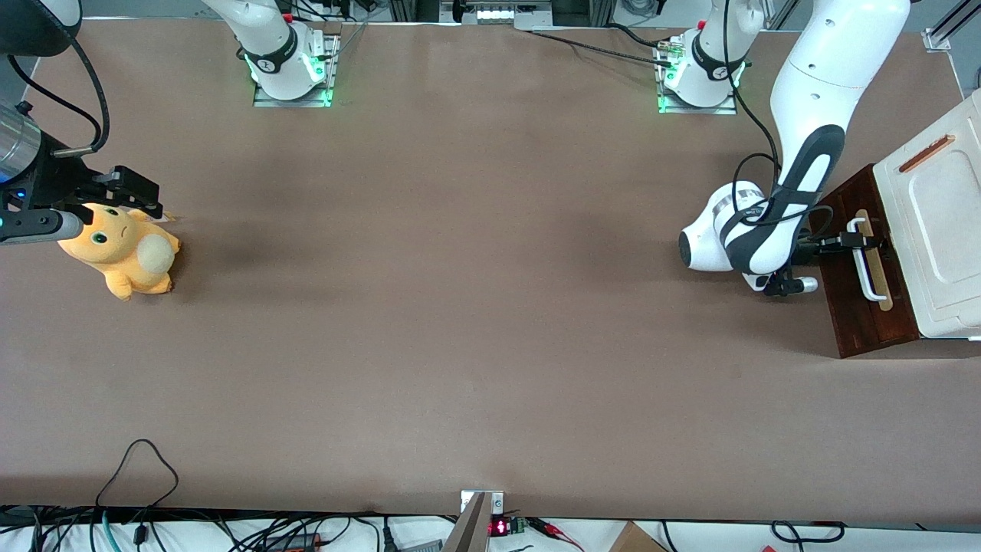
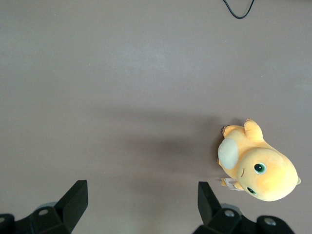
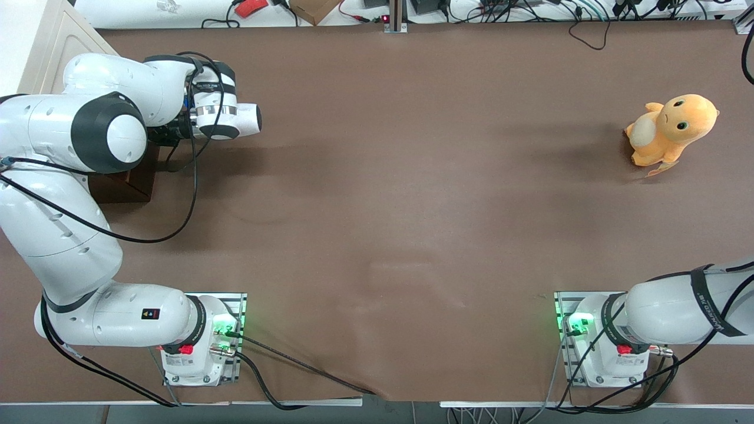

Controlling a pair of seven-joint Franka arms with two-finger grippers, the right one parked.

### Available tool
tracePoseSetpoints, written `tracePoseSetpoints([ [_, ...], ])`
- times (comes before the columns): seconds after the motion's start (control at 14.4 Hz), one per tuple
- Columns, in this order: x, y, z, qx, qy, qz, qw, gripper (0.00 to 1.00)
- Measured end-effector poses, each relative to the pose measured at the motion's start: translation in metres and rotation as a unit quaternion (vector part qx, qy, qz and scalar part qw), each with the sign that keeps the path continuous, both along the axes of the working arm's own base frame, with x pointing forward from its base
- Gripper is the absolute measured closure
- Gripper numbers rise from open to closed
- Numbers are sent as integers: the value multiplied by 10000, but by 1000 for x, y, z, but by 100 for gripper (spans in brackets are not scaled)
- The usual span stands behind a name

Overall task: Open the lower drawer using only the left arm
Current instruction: 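Close the left gripper around the lower drawer's white bar handle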

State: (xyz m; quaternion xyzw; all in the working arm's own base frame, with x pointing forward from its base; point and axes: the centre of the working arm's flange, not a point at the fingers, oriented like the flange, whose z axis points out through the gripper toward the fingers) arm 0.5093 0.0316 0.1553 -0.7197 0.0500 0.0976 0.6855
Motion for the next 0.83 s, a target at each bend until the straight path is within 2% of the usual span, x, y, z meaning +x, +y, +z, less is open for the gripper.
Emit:
tracePoseSetpoints([
  [0.21,2,6,1,49,-22,-28,10000,51],
  [0.28,4,9,2,77,-36,-62,9999,56],
  [0.49,5,8,2,59,-46,-89,9999,59],
  [0.62,5,6,1,46,-64,-125,9999,75],
  [0.83,5,4,0,43,-80,-144,9999,78],
])
